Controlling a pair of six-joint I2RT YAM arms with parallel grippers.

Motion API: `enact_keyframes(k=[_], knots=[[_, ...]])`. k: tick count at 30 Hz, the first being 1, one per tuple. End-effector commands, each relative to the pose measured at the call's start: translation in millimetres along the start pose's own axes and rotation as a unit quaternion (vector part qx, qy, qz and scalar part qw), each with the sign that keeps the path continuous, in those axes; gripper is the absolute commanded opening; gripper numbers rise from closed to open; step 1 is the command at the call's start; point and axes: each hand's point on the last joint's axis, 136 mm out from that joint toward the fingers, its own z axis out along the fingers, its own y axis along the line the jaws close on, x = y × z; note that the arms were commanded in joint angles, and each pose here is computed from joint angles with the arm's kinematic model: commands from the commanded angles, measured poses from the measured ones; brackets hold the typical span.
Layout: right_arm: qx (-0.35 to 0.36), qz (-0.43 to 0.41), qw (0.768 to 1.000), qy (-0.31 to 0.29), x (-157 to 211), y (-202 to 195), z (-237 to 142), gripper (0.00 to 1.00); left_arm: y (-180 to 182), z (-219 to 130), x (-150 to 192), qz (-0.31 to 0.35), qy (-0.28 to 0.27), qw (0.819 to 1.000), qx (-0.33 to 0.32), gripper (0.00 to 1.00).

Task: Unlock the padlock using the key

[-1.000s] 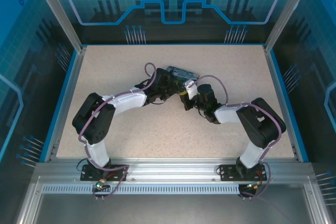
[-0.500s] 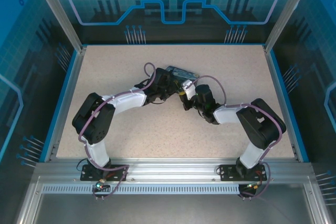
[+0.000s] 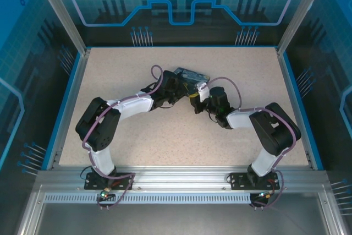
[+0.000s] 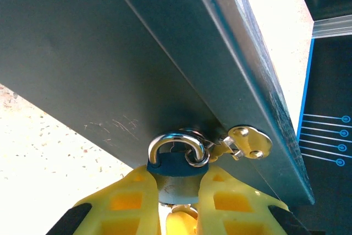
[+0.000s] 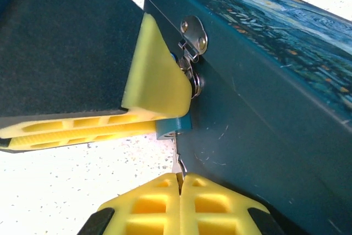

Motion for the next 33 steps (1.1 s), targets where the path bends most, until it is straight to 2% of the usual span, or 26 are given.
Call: enact_keyframes(k=[1, 20, 33], knots=[[-0.081, 0.008, 0.993, -0.08, -48, 27, -1, 0.0, -13, 4, 14, 0.004, 0.03, 0.999, 0.023, 0.15], [-0.096, 0.047, 0.992, -0.06, -41, 20, -3, 0.0, -1, 10, 14, 0.01, 0.021, 1.0, 0.01, 0.15], [-0.005, -0.091, 0.995, -0.05, -39, 30, -10, 0.0, -3, 9, 14, 0.006, 0.023, 1.0, 0.009, 0.15]])
